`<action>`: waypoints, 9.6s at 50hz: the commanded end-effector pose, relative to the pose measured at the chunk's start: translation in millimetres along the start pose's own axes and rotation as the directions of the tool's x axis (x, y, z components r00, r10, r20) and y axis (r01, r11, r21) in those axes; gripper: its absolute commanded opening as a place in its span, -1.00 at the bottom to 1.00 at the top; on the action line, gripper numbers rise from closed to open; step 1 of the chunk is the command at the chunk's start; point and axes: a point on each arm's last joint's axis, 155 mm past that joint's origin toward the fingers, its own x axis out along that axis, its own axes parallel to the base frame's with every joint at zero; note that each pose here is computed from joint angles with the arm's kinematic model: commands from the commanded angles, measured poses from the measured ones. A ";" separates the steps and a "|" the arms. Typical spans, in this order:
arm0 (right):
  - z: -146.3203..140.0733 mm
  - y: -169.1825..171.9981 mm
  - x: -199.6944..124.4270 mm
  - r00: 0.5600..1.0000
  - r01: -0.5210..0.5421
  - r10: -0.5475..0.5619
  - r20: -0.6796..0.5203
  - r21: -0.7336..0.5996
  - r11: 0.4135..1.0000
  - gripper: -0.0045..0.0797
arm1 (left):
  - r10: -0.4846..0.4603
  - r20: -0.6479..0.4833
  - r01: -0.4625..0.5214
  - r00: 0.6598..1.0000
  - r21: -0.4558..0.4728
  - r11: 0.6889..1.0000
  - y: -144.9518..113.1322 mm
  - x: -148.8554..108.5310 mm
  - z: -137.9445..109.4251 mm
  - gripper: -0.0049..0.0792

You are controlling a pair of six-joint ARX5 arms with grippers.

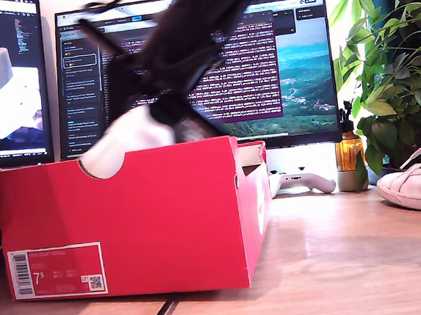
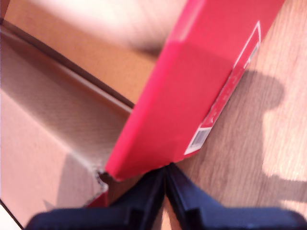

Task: Pack the white shoes by picking the first shoe and placing it inside the red shoebox, left side, then picking and rotating the second shoe and placing it in the shoebox

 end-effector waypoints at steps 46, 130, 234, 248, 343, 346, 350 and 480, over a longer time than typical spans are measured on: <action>12.0 -14.2 34.3 0.997 0.015 -0.017 0.077 0.024 1.000 -0.43 | -0.010 -0.001 0.010 1.000 -0.004 1.000 -1.4 -0.5 1.2 -0.93; 88.7 -199.2 -203.9 0.493 0.756 -0.869 -0.044 0.515 0.403 -0.26 | -0.019 0.004 0.019 1.000 -0.004 1.000 -3.0 -0.5 2.1 -0.93; 31.4 -349.9 -325.1 0.302 0.625 -0.899 -0.318 0.778 -0.066 0.61 | -0.018 0.005 0.018 1.000 -0.004 1.000 -2.9 -0.5 2.1 -0.93; -0.2 -381.5 -301.0 0.338 0.604 -0.866 -0.367 0.791 -0.100 0.58 | -0.018 0.005 0.018 1.000 -0.004 1.000 -2.9 -0.5 2.1 -0.93; 179.6 -183.6 -278.9 0.870 0.470 -0.470 0.153 -0.549 0.691 -0.92 | -0.018 0.005 0.018 1.000 -0.004 1.000 -2.9 -0.5 2.1 -0.93; 186.1 -154.4 -263.9 0.919 0.383 -0.354 0.176 -0.617 0.688 -0.92 | -0.018 0.005 0.018 1.000 -0.004 1.000 -2.9 -0.5 2.1 -0.93; 193.6 -118.7 -249.3 0.954 0.300 -0.222 0.202 -0.684 0.665 -0.92 | -0.018 0.005 0.018 1.000 -0.004 1.000 -2.9 -0.5 2.1 -0.93; 176.0 -112.7 -44.1 0.916 0.186 -0.359 0.177 -0.983 -0.010 -0.92 | -0.040 0.029 0.041 0.999 -0.003 0.999 -7.0 -0.7 6.7 -0.93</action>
